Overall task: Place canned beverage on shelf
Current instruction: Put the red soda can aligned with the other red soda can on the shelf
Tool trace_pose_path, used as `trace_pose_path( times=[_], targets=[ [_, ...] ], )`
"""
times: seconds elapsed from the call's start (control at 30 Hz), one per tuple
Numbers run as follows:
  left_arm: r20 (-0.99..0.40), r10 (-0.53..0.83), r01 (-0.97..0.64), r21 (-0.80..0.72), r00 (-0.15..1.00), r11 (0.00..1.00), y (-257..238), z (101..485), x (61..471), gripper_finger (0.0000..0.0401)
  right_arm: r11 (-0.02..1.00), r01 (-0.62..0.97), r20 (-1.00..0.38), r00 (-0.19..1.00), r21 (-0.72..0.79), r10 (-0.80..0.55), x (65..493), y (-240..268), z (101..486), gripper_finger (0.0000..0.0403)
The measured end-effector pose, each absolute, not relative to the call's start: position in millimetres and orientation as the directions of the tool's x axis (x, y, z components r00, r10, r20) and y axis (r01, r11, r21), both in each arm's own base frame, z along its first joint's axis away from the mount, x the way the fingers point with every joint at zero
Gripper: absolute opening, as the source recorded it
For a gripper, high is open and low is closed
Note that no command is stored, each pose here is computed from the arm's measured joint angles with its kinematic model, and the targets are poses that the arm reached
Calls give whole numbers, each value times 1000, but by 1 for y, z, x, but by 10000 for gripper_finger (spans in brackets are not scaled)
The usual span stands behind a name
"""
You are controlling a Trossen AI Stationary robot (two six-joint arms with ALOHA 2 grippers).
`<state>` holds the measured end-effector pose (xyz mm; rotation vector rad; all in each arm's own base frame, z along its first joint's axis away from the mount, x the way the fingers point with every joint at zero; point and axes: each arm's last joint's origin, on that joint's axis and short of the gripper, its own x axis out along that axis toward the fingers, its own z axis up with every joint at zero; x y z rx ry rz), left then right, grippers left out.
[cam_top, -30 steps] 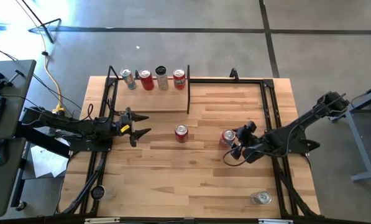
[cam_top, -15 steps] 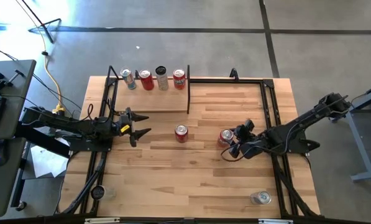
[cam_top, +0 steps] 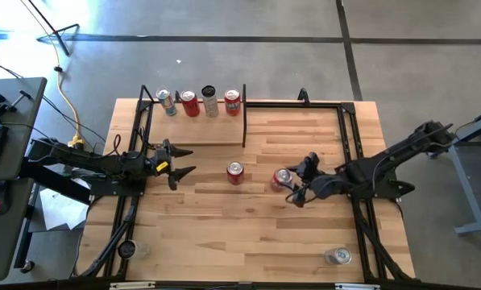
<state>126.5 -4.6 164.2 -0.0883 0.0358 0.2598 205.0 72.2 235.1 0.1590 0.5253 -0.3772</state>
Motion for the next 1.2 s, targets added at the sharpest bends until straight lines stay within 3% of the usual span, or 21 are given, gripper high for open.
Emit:
trace_pose_path(
  times=[0.23,0.5,0.77,1.03,1.2],
  targets=[
    [-47,256,-259,-82,966,962,-5,164,127,279,932,359,-434,848,49,-304,233,59,282,225],
    [-50,256,-259,-81,965,962,-5,164,127,279,970,234,-415,878,-63,-239,300,41,341,225],
    [-51,256,-260,-74,965,963,-5,164,127,279,974,160,-460,861,-160,-217,370,-21,381,225],
    [-54,255,-258,-72,965,963,-5,163,127,279,991,12,-544,835,-134,-83,417,-99,368,225],
    [-54,255,-258,-71,965,963,-5,163,127,279,987,25,-574,811,-161,-114,425,-143,345,225]
  ],
)
